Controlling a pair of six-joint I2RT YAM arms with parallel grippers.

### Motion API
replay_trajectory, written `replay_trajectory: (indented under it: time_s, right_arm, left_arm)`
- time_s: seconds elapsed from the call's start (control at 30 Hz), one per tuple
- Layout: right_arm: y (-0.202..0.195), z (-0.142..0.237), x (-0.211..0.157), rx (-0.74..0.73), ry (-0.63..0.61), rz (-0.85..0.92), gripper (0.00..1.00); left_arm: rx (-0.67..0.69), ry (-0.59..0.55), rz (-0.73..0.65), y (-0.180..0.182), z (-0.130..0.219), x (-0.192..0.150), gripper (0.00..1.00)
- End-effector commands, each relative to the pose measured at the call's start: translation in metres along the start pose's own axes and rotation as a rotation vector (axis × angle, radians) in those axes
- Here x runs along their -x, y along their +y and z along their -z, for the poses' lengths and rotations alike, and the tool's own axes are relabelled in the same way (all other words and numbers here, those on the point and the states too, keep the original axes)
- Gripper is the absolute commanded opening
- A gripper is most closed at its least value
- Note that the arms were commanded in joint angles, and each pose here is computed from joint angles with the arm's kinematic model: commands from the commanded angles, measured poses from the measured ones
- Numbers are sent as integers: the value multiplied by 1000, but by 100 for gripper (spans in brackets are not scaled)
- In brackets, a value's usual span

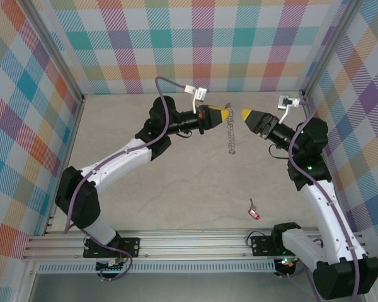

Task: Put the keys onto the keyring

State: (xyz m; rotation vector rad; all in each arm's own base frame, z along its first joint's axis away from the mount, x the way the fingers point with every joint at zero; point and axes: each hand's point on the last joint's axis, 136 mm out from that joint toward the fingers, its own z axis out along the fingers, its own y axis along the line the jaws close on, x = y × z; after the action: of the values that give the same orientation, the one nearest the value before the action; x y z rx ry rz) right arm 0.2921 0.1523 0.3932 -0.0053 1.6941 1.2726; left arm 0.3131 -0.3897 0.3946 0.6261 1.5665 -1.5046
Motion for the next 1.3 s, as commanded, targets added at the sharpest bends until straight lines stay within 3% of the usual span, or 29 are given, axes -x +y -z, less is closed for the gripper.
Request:
replay_trajectory:
  time_s: [0.0, 0.2, 0.5, 0.8, 1.27]
  right_arm:
    - [-90, 18, -59, -377, 127, -233, 70]
    - [-166, 60, -145, -733, 272, -476, 57]
    - [-193, 122, -221, -1105, 452, -544, 53]
    - [-194, 158, -263, -1283, 566, -576, 51]
    - [-205, 168, -289, -1363, 602, -626, 44]
  left_arm:
    - [42, -70, -120, -14, 23, 23, 0]
    - [87, -61, -140, -12, 38, 11, 0]
    - [102, -37, -141, -5, 44, -5, 0]
    - [116, -12, -171, -3, 50, -16, 0]
    - [80, -5, -207, -16, 54, -15, 0]
